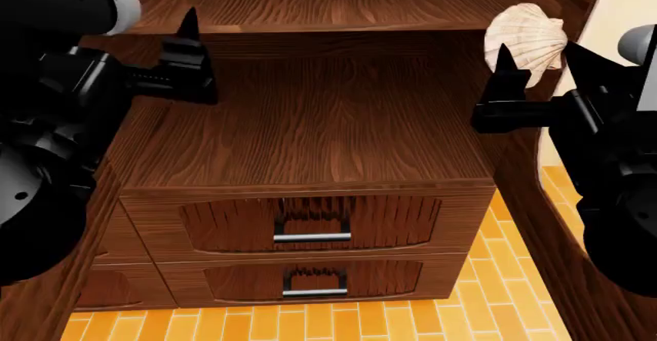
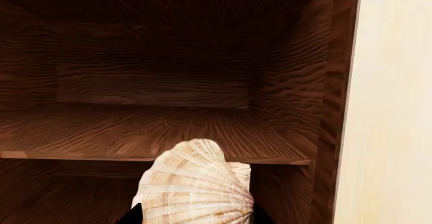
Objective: Pick the scallop from the counter and place it in the cabinet.
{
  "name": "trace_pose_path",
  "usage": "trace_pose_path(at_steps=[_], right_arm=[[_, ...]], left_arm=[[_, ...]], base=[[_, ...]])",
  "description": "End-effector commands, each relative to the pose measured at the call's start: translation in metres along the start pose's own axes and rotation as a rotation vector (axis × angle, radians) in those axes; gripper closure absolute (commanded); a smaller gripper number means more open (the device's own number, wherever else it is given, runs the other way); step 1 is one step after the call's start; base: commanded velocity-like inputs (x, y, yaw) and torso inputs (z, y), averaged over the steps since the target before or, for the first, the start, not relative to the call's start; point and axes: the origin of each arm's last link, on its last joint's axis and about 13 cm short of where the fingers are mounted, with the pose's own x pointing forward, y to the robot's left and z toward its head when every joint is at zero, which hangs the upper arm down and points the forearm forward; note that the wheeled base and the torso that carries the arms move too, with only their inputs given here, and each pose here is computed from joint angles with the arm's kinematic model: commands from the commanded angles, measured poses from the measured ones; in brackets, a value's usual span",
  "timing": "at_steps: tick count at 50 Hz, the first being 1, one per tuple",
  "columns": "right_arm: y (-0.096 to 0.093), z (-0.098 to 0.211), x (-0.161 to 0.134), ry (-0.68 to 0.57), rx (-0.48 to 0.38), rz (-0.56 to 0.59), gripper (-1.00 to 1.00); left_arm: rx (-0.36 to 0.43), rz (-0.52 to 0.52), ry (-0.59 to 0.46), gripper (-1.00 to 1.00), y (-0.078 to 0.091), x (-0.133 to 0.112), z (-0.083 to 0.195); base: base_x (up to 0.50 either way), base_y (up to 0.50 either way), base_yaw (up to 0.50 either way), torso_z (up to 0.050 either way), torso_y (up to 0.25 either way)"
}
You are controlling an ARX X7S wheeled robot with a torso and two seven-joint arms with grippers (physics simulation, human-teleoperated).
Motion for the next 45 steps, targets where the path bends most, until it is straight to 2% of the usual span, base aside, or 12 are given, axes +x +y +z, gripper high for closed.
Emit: trace_pose_path(at_steps=[1,11,15,19,31,45], right_arm=[[0.002,0.006,0.003,-0.008,-0.037,-0.002,1.00],[0.002,0.013,0.004,-0.014,-0.062,-0.001,1.00],[0.002,0.028,0.007,-0.021,-0.053,0.012,1.00],[0.000,0.043,0.009,-0.030,-0.049,0.024,1.00],[-0.003,0.067,0.023,-0.031,-0.046,0.043,1.00],[-0.002,0.080,0.025,-0.030,-0.025,0.071,1.00]], left_arm=[[-0.046,0.019,-0.029,-1.00,-0.001,0.005,0.020],[-0.073,0.018,-0.056,-1.00,-0.005,0.008,0.034],[-0.087,0.010,-0.049,-1.00,-0.005,0.010,0.040],[-0.069,-0.003,-0.051,-1.00,-0.005,0.012,0.044],[-0.036,-0.021,-0.041,-1.00,-0.006,0.020,0.041],[-0.040,-0.029,-0.048,-1.00,-0.007,0.020,0.045]], base=[[0.00,0.00,0.00,0.000,0.000],[0.00,0.00,0.00,0.000,0.000],[0.00,0.00,0.00,0.000,0.000],[0.00,0.00,0.00,0.000,0.000],[0.24,-0.01,0.00,0.000,0.000],[0.26,-0.01,0.00,0.000,0.001]])
